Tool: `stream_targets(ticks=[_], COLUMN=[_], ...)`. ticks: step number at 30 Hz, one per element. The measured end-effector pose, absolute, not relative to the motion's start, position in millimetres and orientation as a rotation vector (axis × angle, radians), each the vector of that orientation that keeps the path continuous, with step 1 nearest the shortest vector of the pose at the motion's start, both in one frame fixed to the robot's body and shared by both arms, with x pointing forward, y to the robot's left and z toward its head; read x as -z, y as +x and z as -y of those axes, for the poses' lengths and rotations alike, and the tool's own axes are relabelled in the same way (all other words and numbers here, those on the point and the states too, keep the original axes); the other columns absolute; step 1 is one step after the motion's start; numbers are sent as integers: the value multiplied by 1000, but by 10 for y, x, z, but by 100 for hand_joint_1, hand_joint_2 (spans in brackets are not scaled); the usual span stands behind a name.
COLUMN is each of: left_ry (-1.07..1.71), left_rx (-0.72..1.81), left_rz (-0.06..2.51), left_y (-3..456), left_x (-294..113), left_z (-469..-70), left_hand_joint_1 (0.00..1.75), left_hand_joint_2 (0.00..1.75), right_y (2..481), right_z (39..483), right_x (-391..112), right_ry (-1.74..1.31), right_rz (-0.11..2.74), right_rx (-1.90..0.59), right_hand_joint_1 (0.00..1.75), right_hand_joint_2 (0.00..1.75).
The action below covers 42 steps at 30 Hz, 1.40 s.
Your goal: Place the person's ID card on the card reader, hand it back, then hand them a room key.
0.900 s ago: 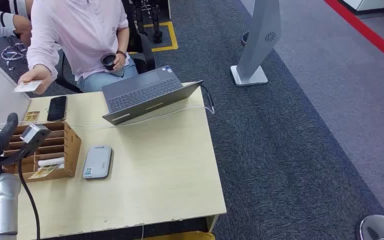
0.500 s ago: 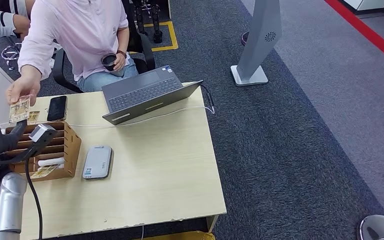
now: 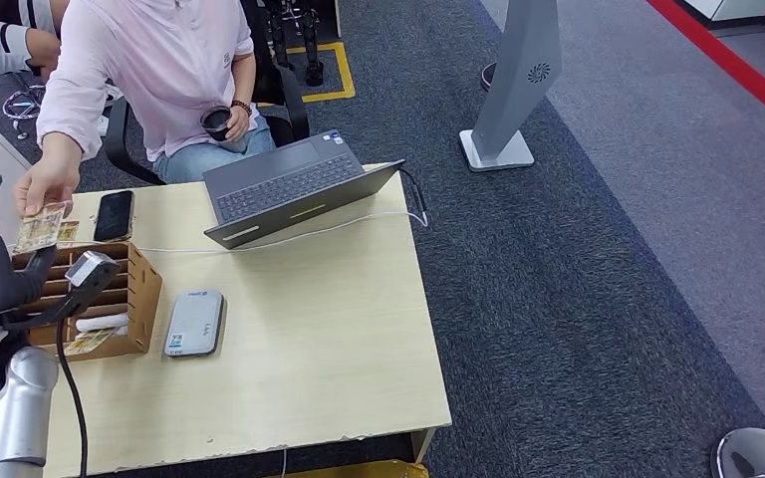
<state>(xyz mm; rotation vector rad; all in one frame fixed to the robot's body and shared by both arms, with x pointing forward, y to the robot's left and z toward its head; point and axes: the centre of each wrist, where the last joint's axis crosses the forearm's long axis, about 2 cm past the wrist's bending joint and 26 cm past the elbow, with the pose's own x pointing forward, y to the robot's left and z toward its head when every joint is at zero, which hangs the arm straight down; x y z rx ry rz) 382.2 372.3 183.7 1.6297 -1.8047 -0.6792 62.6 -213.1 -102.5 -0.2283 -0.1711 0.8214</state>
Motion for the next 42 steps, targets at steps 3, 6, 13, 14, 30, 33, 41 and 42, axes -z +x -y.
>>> stream_targets(ticks=[3,6,13,14,30,33,41,42], left_ry=[1606,1586,1571,1570,1452,1426,1336,1323], left_rx=[676,674,676,676,804,858,971,986], left_rz=[1818,1830,1839,1839,1817,1771,1647,1626], left_y=[3824,3829,3831,3831,3558,3493,3404,3398], left_x=[-1812,-1796,-1779,-1777,-1361,-1251,-988,-960], left_z=[-3705,-3669,-3615,-3613,-3369,-3280,-3175,-3169], left_hand_joint_1=[175,175,175,175,175,175,175,175], left_hand_joint_2=[175,175,175,175,175,175,175,175], right_y=[626,626,632,633,739,751,771,772], right_z=[2131,2132,2132,2132,2103,2085,2044,2039], right_x=[1025,1025,1024,1024,1001,996,986,985], right_ry=[-230,-230,-232,-232,-247,-246,-237,-236], right_rz=[171,171,173,174,205,211,228,231], right_rx=[-820,-819,-821,-821,-837,-842,-843,-844], right_hand_joint_1=[0,0,0,0,0,0,0,0], right_hand_joint_2=[44,175,175,175,175,175,175,175])
